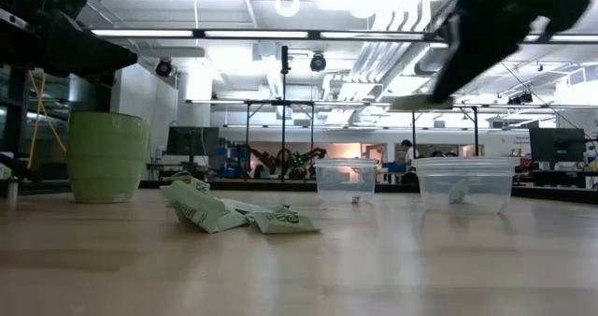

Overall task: Pick and place Stevia / Truvia into bins
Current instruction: Put the stevia packet into the bottom transparent container

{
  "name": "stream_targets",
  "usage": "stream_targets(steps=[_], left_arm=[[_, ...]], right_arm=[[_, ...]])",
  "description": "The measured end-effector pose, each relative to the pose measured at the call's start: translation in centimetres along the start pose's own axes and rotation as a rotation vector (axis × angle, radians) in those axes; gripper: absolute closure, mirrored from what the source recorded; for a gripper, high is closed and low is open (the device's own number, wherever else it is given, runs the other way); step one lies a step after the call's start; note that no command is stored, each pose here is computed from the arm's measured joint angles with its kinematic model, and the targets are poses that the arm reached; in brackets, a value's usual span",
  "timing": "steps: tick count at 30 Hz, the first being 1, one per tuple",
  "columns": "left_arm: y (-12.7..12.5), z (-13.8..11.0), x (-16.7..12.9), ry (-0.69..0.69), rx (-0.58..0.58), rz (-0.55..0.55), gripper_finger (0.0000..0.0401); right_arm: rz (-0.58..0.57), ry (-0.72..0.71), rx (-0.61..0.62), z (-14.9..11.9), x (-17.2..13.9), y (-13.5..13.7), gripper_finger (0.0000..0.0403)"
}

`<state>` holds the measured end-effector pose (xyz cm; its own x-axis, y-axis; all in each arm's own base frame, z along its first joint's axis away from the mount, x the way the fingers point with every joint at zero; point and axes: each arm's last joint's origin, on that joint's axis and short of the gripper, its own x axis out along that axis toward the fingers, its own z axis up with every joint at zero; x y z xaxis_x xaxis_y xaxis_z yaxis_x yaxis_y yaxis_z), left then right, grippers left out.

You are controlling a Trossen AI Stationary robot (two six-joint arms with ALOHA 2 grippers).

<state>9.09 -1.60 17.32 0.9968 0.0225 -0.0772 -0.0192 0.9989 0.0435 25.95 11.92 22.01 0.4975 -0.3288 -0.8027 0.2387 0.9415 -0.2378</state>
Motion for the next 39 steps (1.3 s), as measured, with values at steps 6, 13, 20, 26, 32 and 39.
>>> stream_targets(steps=[6,13,20,26,32,39], left_arm=[[0.0,0.0,0.0,0.000,0.000,-0.001,0.0302],[0.0,0.0,0.0,-0.001,0.000,-0.004,0.0302],[0.0,0.0,0.0,0.000,0.000,-0.004,0.0302],[0.0,0.0,0.0,0.000,0.000,-0.004,0.0302],[0.0,0.0,0.0,0.000,0.000,-0.003,0.0302],[0.0,0.0,0.0,0.000,0.000,-0.003,0.0302]], right_arm=[[-0.045,0.074,0.021,-1.3,-0.2,0.2,0.0400],[-0.101,0.159,0.088,-2.0,0.0,-0.3,0.0399],[-0.135,0.133,0.108,-1.9,0.0,-0.5,0.0364],[-0.178,0.123,0.091,-2.0,0.0,-0.7,0.0317],[-0.152,-0.042,0.151,-0.6,0.2,0.0,0.0287],[0.116,-0.417,0.127,3.9,-0.2,2.9,0.0285]])
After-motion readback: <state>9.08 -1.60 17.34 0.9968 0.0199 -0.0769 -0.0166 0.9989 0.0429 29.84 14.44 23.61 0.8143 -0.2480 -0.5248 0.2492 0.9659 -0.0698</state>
